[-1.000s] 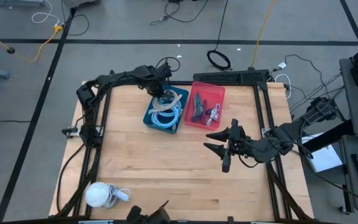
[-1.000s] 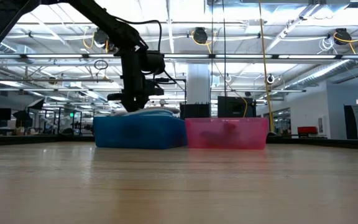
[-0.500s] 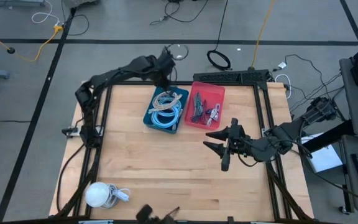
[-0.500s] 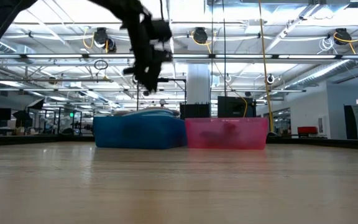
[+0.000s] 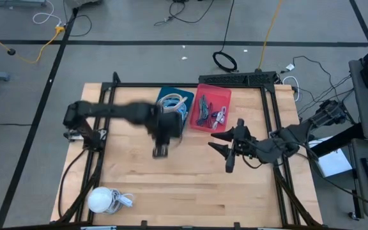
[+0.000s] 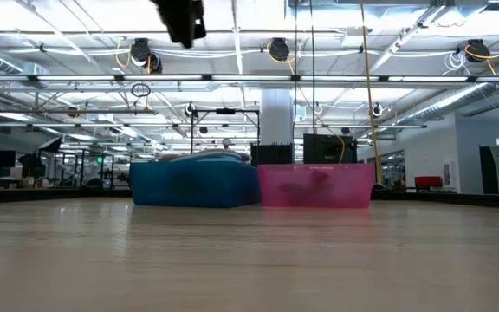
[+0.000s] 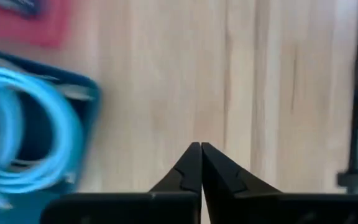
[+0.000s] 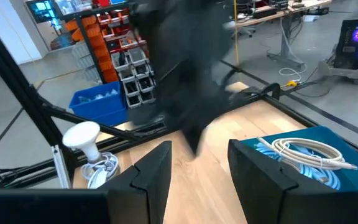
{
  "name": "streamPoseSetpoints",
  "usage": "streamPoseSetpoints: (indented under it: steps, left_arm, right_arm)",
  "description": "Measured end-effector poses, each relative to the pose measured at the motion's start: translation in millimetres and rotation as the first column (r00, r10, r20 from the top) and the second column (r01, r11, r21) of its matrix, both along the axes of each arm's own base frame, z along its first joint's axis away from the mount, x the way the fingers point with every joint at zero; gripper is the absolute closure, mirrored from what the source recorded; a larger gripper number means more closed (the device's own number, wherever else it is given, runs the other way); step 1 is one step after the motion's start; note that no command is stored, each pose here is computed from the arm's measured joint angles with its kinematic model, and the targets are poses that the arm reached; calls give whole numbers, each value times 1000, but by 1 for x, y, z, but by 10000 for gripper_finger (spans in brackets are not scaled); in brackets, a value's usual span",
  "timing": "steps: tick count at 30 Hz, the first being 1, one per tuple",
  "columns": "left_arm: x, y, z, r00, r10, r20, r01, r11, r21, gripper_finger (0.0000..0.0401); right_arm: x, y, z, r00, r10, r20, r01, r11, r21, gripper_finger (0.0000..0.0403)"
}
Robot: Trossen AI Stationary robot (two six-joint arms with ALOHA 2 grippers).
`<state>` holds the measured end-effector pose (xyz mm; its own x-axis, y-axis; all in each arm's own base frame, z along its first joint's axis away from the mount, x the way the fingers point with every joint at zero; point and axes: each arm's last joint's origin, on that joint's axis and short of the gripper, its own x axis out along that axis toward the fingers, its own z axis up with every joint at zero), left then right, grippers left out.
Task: Pick & Place USB Port
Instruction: Adjust the bins
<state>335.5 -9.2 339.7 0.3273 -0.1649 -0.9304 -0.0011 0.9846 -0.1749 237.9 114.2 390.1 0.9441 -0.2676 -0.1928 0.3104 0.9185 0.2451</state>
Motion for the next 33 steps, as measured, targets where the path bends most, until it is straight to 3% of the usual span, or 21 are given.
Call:
streamPoseSetpoints:
  steps: [3, 6, 15, 24, 33]
  left_arm:
    - [6, -35, -33, 999, -37, -6, 38, 999, 30, 399]
    - [13, -44, -72, 1000, -11, 2, 11, 1000, 8, 399]
    - [16, -1, -161, 989, 124, -83, -120, 992, 49, 400]
    - [24, 37, -178, 987, 153, -41, -145, 978, 147, 401]
    - [30, 67, -175, 968, 244, 59, -250, 956, 153, 401]
  right_arm:
    - [1, -3, 0, 1000, -11, 0, 11, 1000, 0, 250]
    - [2, -4, 0, 1000, -17, 1, 17, 1000, 4, 250]
    - [2, -3, 1, 1000, -17, 15, 16, 999, 32, 250]
    - [2, -2, 1, 1000, 4, 14, -4, 999, 45, 250]
    - [7, 1, -4, 1000, 3, -1, -3, 999, 36, 250]
